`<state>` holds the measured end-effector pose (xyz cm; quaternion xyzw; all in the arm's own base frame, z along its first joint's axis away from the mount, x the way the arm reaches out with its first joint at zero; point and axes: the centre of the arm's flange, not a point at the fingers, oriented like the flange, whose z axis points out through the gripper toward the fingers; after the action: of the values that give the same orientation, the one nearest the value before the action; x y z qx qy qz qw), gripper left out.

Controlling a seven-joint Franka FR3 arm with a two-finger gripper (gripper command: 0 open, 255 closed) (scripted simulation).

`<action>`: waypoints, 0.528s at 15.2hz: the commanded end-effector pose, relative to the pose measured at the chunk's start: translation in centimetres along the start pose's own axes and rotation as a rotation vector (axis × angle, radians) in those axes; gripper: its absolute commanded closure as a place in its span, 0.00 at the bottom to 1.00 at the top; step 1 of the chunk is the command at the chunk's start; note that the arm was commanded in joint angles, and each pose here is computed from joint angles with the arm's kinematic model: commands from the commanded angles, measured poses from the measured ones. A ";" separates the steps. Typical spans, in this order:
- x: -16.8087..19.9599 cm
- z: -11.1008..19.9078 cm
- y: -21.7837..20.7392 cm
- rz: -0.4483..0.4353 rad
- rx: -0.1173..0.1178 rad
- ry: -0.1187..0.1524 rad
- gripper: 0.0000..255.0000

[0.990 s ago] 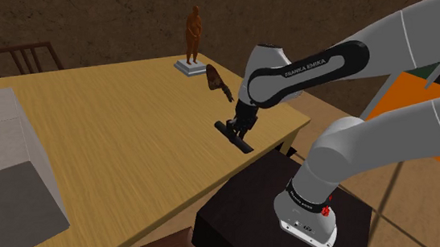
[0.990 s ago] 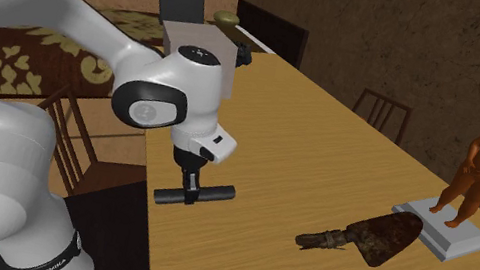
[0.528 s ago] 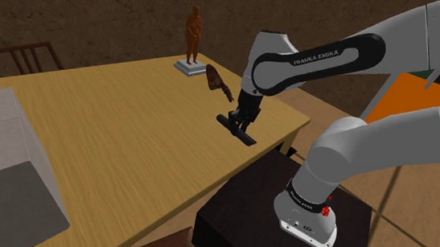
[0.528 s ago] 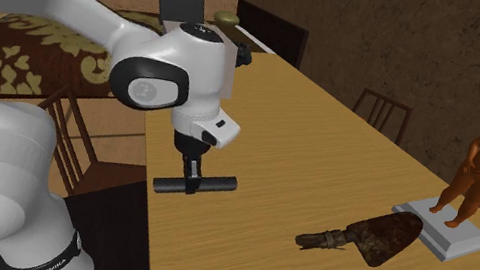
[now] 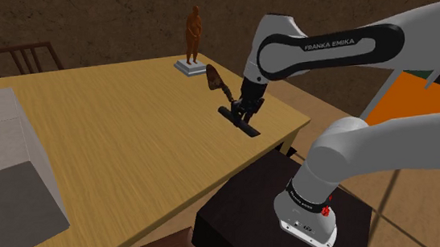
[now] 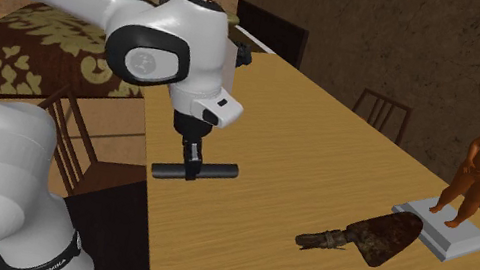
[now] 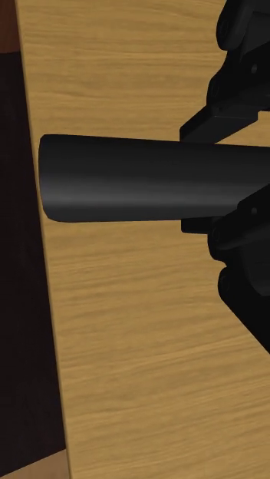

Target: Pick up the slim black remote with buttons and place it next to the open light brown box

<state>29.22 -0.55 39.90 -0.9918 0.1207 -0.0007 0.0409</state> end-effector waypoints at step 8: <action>-0.1 -4.7 -0.4 0.000 0.000 0.000 1.00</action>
<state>29.21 -0.37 44.19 -0.9918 0.1207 -0.0007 0.0409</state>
